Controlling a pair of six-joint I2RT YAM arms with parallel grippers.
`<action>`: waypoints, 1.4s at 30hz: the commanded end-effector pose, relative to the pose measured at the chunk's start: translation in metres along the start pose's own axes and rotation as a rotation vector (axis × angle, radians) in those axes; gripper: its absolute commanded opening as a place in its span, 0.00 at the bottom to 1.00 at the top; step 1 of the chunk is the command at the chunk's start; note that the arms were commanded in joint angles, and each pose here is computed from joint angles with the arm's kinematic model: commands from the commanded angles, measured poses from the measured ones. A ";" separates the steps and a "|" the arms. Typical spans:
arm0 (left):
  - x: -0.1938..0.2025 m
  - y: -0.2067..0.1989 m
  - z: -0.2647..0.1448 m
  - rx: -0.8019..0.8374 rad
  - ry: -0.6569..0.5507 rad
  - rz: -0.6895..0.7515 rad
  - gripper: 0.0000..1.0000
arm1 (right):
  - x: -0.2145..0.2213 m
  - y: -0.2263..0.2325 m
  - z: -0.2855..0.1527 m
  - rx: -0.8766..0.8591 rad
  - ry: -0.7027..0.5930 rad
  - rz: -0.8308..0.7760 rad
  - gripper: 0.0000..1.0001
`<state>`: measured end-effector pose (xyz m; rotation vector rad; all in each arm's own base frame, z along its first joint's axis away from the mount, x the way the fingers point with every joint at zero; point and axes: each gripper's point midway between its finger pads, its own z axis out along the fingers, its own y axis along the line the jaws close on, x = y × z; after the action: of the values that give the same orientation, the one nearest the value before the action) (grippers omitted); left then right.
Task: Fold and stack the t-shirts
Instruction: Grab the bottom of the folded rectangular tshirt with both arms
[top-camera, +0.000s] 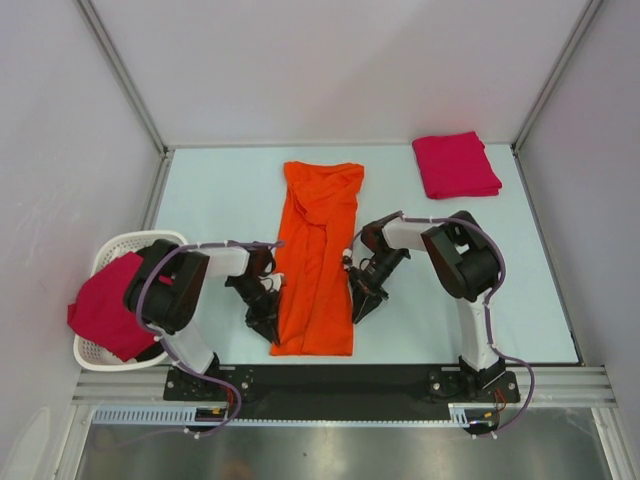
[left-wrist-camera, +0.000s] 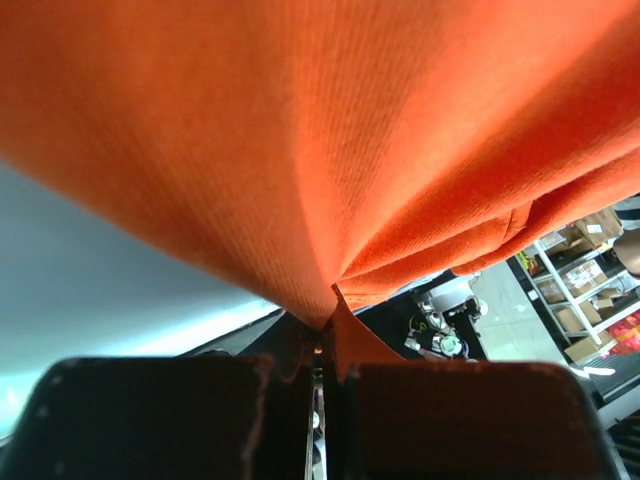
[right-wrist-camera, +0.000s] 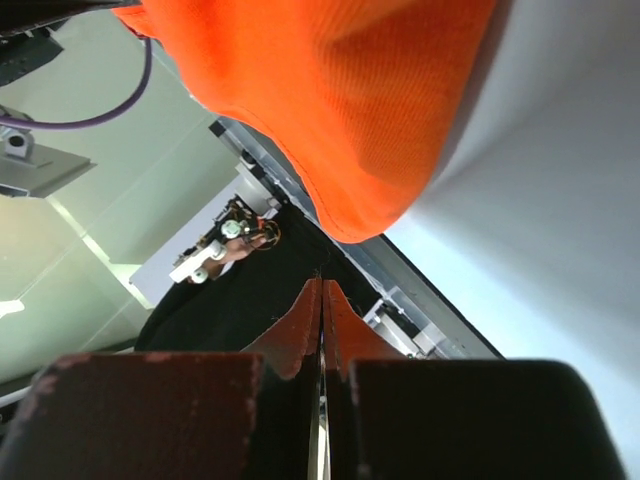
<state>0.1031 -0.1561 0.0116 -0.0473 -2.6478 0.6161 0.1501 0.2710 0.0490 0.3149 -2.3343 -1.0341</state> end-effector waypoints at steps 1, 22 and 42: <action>0.012 0.007 0.000 -0.030 0.012 0.027 0.01 | 0.024 -0.022 0.005 0.151 0.093 0.173 0.00; -0.195 -0.106 -0.225 0.145 -0.899 0.190 1.00 | -0.163 0.012 -0.231 0.141 -0.867 -0.009 0.69; -0.384 -0.087 -0.261 0.373 -0.890 -0.017 0.99 | -0.304 -0.017 -0.255 0.045 -0.961 0.032 0.72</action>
<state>0.5583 -0.1593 0.1352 0.3756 -3.4412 1.2629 0.5308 0.2295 0.0715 -0.1975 -3.2165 -1.2529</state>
